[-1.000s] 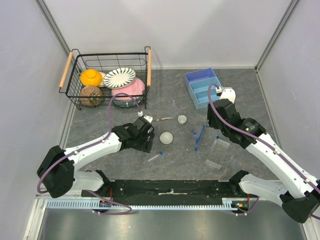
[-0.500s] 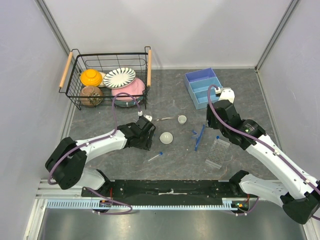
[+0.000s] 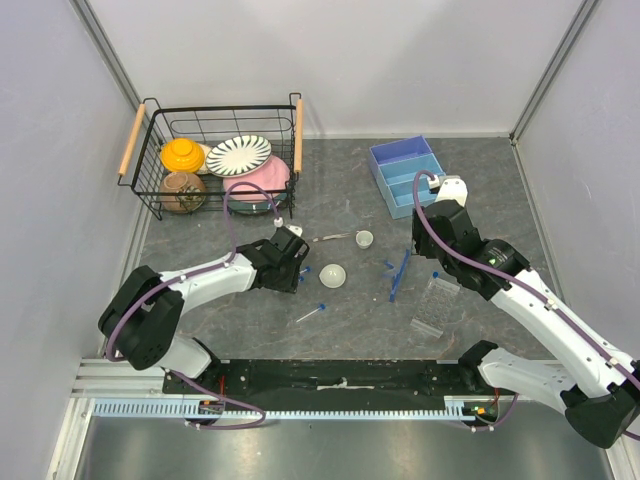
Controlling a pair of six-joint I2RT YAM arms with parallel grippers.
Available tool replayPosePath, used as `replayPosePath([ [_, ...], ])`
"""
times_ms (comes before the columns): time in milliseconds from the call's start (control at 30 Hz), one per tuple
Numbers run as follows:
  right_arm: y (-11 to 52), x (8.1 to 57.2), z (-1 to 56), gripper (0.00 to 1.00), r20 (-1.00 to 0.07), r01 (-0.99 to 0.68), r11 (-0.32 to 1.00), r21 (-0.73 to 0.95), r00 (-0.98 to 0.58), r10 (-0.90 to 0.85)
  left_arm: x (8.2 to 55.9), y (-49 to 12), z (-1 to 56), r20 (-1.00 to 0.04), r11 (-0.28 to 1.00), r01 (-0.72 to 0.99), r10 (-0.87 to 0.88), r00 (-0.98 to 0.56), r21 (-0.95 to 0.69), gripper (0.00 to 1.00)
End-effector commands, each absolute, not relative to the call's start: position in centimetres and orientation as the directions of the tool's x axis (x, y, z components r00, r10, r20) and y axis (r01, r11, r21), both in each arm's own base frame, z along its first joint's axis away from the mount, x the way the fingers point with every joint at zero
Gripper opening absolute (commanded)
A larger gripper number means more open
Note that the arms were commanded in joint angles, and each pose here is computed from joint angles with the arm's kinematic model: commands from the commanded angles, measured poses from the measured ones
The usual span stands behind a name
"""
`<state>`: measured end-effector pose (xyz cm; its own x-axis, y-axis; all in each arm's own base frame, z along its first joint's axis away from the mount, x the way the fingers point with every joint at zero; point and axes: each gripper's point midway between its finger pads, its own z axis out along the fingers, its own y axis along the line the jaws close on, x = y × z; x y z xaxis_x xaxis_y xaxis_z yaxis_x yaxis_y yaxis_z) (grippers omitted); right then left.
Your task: Organize the chemistry lab equipment
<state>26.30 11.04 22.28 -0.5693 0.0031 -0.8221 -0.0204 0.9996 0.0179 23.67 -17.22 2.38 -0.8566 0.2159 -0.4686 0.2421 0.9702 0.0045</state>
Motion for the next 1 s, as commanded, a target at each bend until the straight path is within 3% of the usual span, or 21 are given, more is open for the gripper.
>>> replayPosePath([
  [0, 11.4, 26.7, 22.7, 0.61, -0.836, -0.027, 0.999, 0.025, -0.548, 0.006, 24.2, -18.0, 3.1, -0.506, 0.969, 0.243, 0.192, -0.841, -0.036, 0.54],
  [233, 11.2, 26.5, 22.6, 0.61, -0.835, -0.025, 0.999, 0.028, -0.55, 0.009, 23.0, -18.2, 2.6, -0.485, 0.968, 0.233, 0.162, -0.86, -0.089, 0.47],
  [700, 10.6, 25.5, 23.3, 0.6, -0.839, -0.019, 0.999, 0.047, -0.543, 0.029, 21.4, -17.8, 2.5, -0.474, 0.968, 0.213, 0.127, -0.871, -0.132, 0.21],
  [833, 10.5, 25.1, 23.4, 0.6, -0.835, -0.019, 0.998, 0.057, -0.548, 0.038, 20.9, -18.3, 3.1, -0.471, 0.962, 0.225, 0.128, -0.873, -0.156, 0.02],
  [967, 10.2, 24.8, 24.1, 0.6, -0.84, -0.014, 0.998, 0.063, -0.541, 0.045, 20.3, -19.9, 4.9, -0.473, 0.937, 0.295, 0.177, -0.863, -0.188, 0.02],
])
